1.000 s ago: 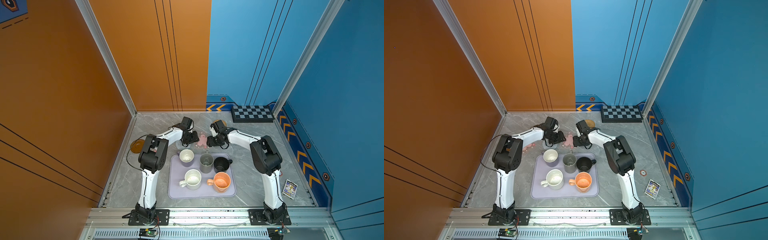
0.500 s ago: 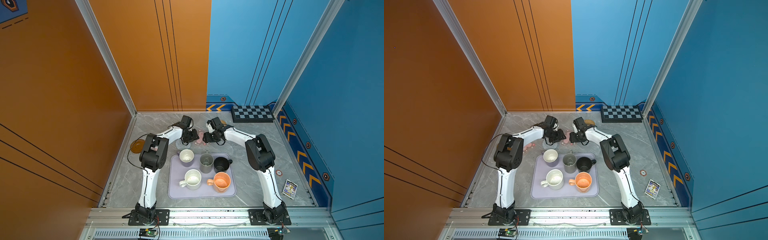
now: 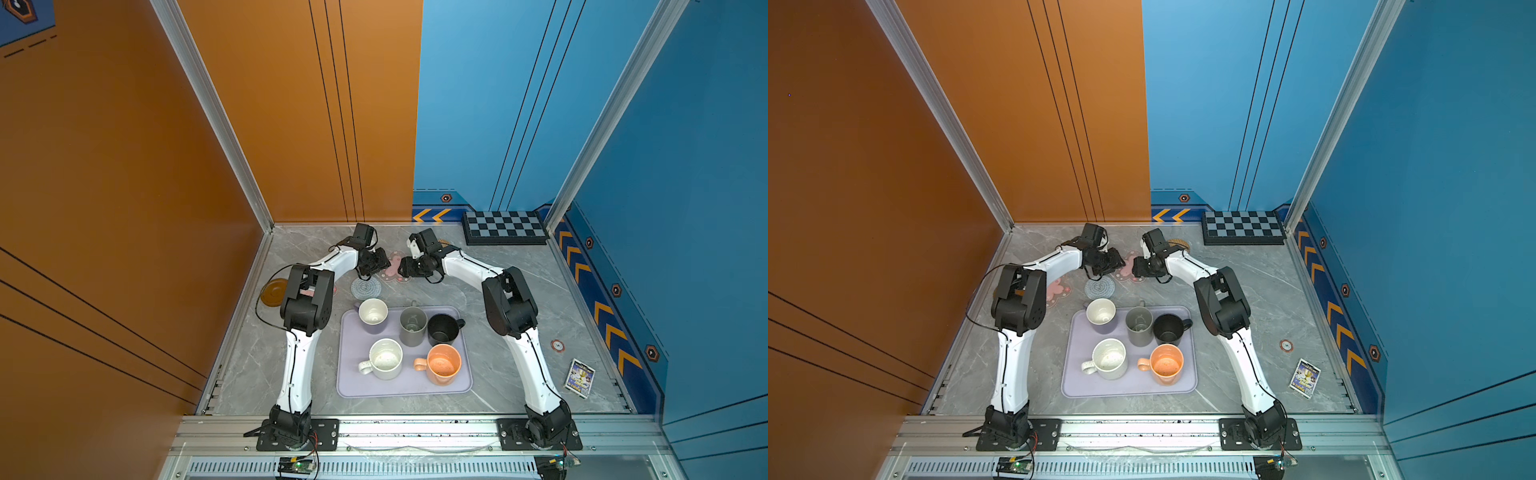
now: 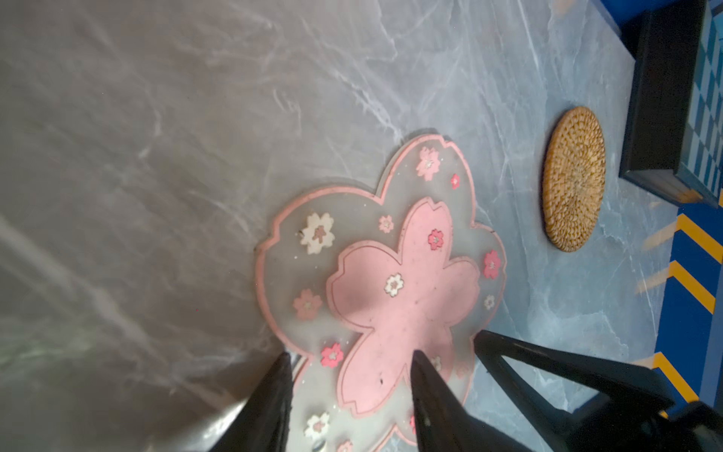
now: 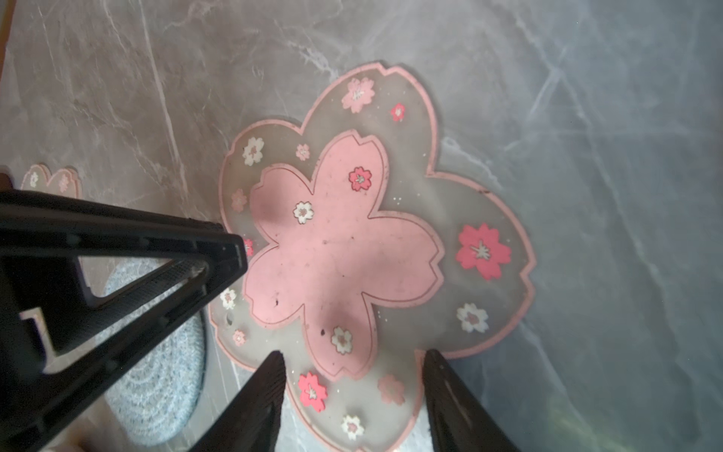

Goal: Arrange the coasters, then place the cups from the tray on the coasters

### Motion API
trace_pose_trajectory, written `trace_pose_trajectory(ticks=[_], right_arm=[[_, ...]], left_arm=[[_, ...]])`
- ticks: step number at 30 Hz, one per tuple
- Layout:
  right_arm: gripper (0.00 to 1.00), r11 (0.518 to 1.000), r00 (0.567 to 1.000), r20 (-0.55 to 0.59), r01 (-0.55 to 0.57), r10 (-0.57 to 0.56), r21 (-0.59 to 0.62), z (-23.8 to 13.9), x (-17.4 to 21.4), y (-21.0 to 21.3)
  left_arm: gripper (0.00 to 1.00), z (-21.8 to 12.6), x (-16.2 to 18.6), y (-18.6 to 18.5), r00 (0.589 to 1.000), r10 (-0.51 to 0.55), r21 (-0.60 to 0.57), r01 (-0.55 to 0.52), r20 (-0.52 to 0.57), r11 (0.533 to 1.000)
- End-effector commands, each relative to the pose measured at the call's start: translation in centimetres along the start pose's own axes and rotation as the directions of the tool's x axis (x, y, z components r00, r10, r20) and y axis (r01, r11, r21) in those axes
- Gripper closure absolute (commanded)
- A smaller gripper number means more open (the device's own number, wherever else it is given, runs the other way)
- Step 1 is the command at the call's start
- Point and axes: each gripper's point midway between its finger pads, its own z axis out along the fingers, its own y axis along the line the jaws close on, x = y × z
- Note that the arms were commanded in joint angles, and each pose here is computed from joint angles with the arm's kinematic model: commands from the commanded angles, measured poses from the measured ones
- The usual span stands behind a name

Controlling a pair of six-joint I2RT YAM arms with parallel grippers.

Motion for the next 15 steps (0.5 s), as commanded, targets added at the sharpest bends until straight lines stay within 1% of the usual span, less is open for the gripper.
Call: trace_pose_trajectory(ticks=[1,9,15], right_arm=[[0.41,0.998,0.991,-0.117,-0.061,0.062,0.01,3.1,3.3,-1.0],[0.41,0.994,0.991,-0.078,-0.107,0.106,-0.009,4.5,0.4,-1.7],[0.42,0.992,0.99,-0.064,-0.125,0.124,-0.017,4.9,-0.4,-2.0]], left_arm=[[0.5,2.9,2.2,1.5,0.996,-0.048,-0.031,0.046,-0.074,0.998],[0.5,4.2,0.0,1.1,0.993,-0.113,0.013,0.114,-0.02,0.993],[0.5,5.4,-1.9,0.7,0.99,-0.144,0.051,0.143,0.015,0.988]])
